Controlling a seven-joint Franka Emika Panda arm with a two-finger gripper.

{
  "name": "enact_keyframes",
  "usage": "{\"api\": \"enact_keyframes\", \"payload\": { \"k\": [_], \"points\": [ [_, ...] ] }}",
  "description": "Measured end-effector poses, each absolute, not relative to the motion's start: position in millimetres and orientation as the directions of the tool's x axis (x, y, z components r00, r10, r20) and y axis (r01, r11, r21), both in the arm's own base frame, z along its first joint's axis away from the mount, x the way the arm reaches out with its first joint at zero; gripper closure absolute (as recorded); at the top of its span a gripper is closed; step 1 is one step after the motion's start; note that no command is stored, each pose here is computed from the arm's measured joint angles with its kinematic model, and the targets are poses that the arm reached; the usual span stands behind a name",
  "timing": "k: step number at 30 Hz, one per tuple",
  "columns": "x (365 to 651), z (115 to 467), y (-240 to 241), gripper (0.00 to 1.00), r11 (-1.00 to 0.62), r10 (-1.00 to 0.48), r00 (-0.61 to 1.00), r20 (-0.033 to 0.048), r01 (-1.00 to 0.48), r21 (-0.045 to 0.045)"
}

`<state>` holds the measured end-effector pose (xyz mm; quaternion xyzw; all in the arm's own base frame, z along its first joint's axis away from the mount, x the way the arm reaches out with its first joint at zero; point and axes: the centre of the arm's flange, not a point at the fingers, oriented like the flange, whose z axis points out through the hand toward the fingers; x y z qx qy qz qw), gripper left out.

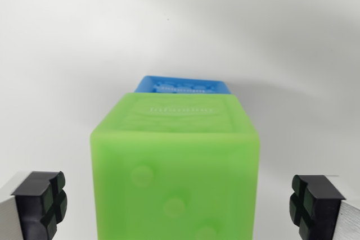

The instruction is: Stack cube

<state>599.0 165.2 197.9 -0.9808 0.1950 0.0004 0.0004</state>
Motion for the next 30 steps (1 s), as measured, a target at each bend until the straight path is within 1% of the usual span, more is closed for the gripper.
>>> {"api": "enact_keyframes", "payload": {
  "k": [16, 30],
  "points": [
    [598.6, 251.0, 165.3, 0.0, -0.924, -0.383, 0.924, 0.0018, -0.383, 0.0002],
    [598.2, 311.6, 165.0, 0.0, -0.924, -0.382, 0.924, 0.0036, -0.382, 0.0008]
  ]
}}
